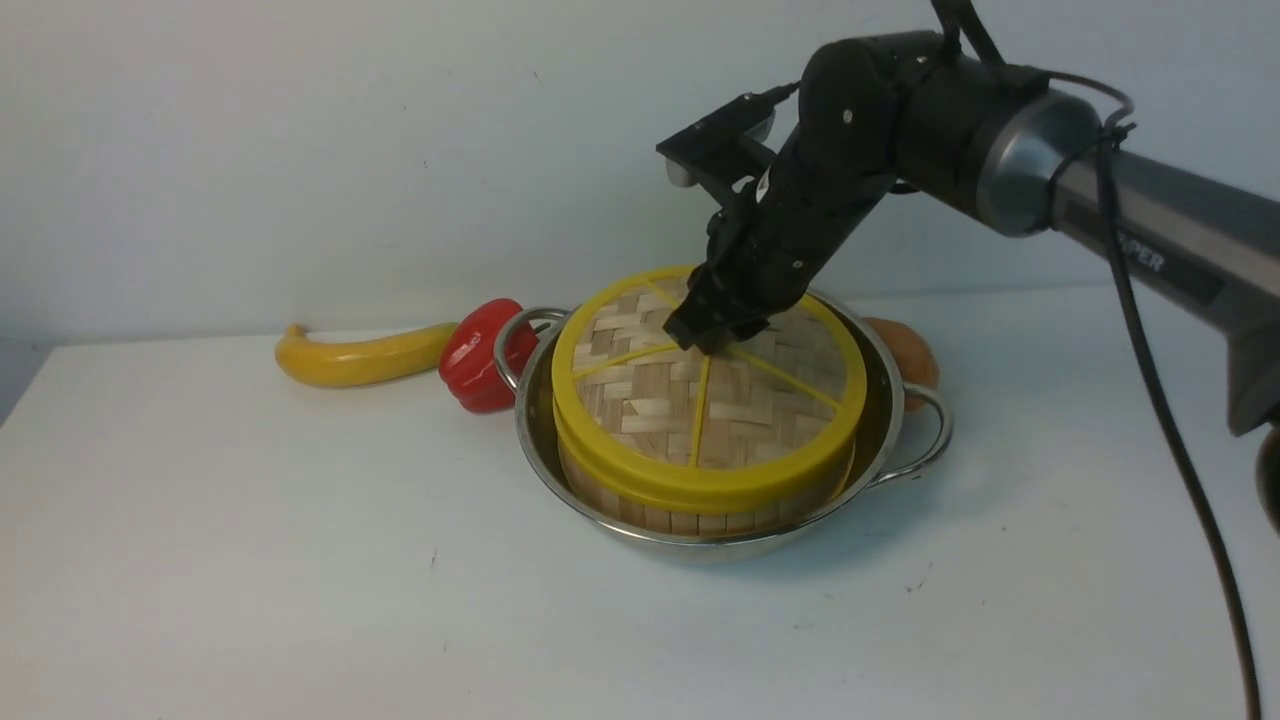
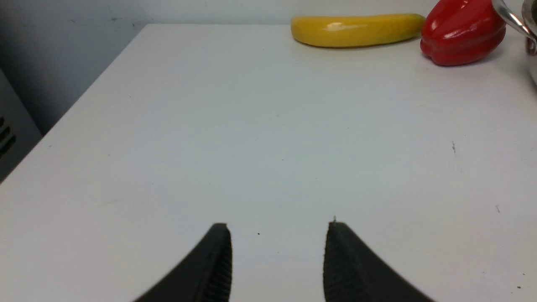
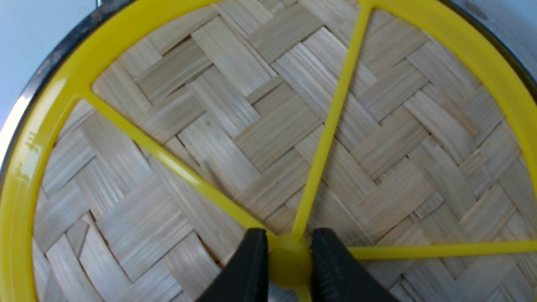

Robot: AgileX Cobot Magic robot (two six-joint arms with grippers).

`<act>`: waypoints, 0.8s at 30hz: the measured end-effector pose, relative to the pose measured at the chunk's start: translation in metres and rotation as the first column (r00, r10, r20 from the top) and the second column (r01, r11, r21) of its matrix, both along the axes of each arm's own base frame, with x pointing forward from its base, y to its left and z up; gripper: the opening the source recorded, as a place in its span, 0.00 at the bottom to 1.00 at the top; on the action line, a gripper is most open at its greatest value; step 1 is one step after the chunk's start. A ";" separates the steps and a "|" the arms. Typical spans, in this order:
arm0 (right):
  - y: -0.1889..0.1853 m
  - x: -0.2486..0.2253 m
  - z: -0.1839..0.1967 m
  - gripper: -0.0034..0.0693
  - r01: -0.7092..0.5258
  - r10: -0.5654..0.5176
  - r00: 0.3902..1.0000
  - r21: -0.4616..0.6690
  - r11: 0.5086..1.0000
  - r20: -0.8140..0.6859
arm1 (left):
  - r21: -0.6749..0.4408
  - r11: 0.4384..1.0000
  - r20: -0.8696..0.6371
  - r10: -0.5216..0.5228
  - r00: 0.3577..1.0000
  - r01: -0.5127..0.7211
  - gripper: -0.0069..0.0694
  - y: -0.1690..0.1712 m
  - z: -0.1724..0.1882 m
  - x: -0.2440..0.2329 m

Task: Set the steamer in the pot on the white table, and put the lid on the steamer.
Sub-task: 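Place the bamboo steamer lid onto the steamer basket in the pot with the right gripper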

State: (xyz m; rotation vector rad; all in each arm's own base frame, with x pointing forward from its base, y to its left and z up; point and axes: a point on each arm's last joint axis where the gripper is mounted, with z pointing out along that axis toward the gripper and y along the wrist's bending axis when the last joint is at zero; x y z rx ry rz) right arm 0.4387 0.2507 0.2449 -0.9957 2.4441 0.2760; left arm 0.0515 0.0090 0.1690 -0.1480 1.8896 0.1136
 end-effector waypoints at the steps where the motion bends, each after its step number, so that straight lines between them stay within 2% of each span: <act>1: 0.000 0.000 0.000 0.20 0.000 0.000 1.000 0.001 1.000 -0.001 | 0.000 1.000 0.000 0.000 1.000 0.000 0.47 0.000 0.000 0.000; 5: 0.001 -0.001 0.000 0.21 -0.011 0.011 1.000 0.004 1.000 -0.002 | 0.000 1.000 0.000 0.000 1.000 0.000 0.47 0.000 0.000 0.000; 10: 0.001 0.002 0.001 0.35 -0.016 0.016 1.000 0.012 1.000 0.024 | 0.000 1.000 0.000 0.000 1.000 0.000 0.47 0.000 0.000 0.000; 13: 0.002 0.003 0.003 0.40 -0.016 0.015 0.999 0.020 1.000 0.043 | 0.000 1.000 0.000 0.000 1.000 0.000 0.47 0.000 0.000 0.000; 24: -0.001 0.003 0.009 0.41 -0.021 0.021 0.998 -0.008 1.000 0.059 | 0.000 1.000 0.000 0.000 1.000 0.000 0.47 0.000 0.000 0.000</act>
